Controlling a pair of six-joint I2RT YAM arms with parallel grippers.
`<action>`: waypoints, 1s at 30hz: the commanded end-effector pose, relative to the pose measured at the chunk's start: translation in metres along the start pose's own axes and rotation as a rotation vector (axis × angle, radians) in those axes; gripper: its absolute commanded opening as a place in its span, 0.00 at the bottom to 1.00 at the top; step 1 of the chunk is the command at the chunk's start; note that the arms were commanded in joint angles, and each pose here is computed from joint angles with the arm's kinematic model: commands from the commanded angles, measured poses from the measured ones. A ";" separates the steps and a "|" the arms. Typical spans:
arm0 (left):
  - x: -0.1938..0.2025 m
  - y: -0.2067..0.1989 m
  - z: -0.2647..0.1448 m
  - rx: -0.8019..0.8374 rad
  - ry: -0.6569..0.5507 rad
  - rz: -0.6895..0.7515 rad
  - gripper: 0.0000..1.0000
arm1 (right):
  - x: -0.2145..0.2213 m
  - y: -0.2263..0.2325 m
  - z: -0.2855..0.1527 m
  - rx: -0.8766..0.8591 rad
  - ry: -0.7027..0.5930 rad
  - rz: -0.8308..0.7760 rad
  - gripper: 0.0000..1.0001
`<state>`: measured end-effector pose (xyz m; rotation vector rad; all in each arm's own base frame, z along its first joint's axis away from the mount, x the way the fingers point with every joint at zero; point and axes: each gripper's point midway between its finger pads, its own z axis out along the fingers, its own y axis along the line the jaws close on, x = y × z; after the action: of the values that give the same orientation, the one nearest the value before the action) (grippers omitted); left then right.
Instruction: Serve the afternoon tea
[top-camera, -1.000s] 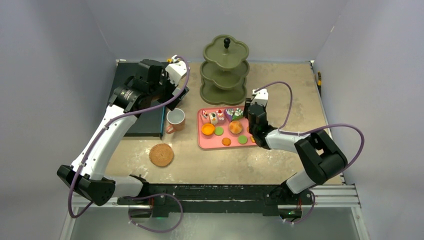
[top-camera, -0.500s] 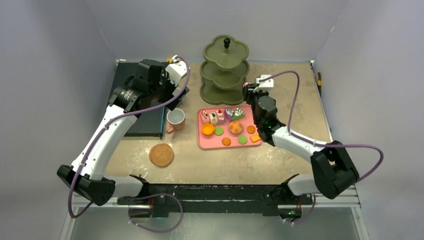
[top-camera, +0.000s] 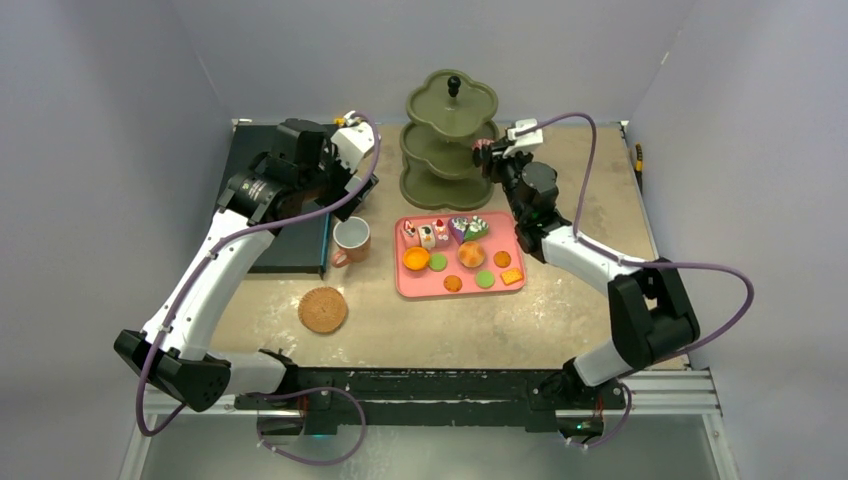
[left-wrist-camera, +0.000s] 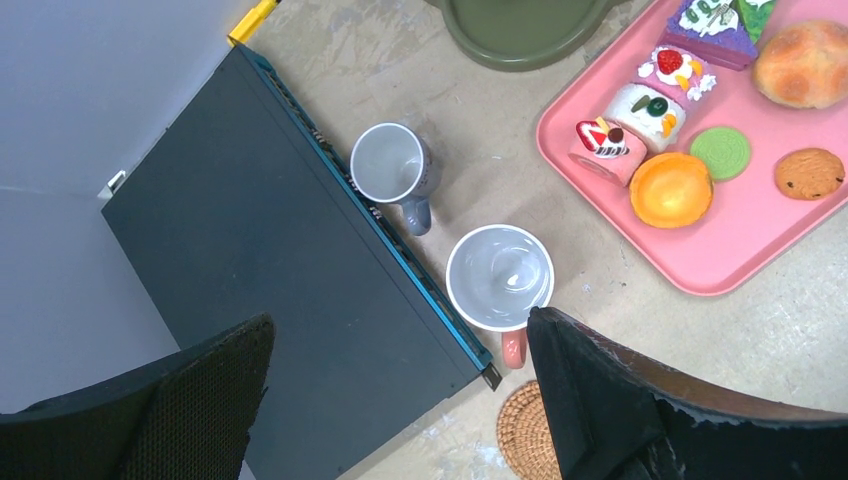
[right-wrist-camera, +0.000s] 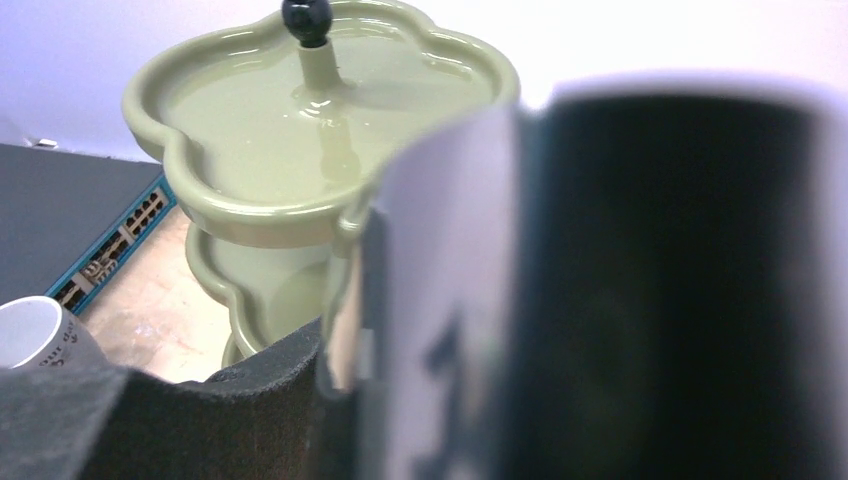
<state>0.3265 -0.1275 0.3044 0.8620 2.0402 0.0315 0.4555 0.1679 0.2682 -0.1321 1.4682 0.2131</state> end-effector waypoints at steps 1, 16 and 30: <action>-0.003 0.005 -0.003 -0.017 -0.022 0.020 0.97 | -0.046 0.012 0.019 -0.067 -0.133 -0.029 0.24; 0.002 0.004 -0.001 -0.013 -0.009 0.036 0.96 | -0.040 0.000 0.043 -0.021 -0.212 -0.058 0.22; 0.004 0.004 -0.001 -0.011 0.000 0.041 0.96 | -0.022 0.008 0.051 -0.048 -0.232 0.053 0.27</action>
<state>0.3257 -0.1256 0.2953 0.8979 2.0507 0.0478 0.5044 0.1854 0.2579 -0.1640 1.3514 0.2329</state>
